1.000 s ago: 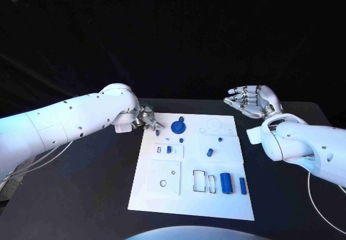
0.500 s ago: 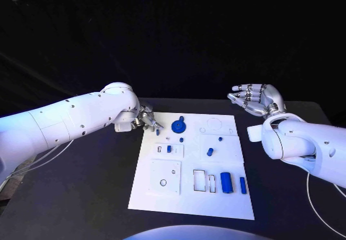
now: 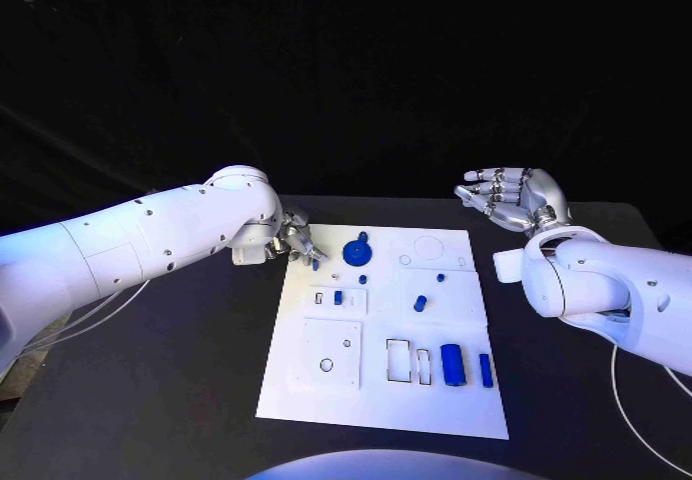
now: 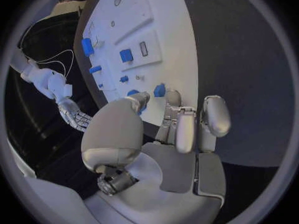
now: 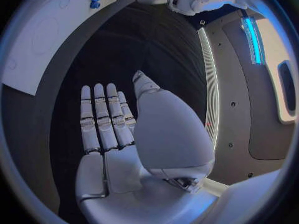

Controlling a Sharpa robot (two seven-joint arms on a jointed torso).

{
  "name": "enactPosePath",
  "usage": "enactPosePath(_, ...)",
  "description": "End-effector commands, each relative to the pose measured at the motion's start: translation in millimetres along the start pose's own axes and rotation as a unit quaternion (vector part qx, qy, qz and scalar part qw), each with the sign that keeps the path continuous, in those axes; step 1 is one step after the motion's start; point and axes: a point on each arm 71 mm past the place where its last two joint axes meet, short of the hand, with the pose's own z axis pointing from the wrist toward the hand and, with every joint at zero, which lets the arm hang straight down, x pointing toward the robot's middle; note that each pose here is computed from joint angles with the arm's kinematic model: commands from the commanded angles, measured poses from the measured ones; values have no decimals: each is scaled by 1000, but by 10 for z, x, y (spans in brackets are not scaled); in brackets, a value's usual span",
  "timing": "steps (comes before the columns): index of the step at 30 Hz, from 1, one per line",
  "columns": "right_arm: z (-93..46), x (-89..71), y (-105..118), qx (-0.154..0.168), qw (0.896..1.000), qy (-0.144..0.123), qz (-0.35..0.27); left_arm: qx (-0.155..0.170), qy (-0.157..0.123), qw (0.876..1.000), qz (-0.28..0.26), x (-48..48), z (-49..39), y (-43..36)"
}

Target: Assemble the parts on the task board

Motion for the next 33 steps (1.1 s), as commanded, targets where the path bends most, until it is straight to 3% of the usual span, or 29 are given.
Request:
enactPosePath(1,1,15,8,-4,1000,7,4,5,2,1000,-7,2,0,-25)
enactPosePath(24,9,26,-1,-1,1000,11,5,20,-17,998,-60,-22,-12,-26)
enactPosePath(33,12,32,-6,0,1000,15,7,44,-12,991,-127,24,-111,40)
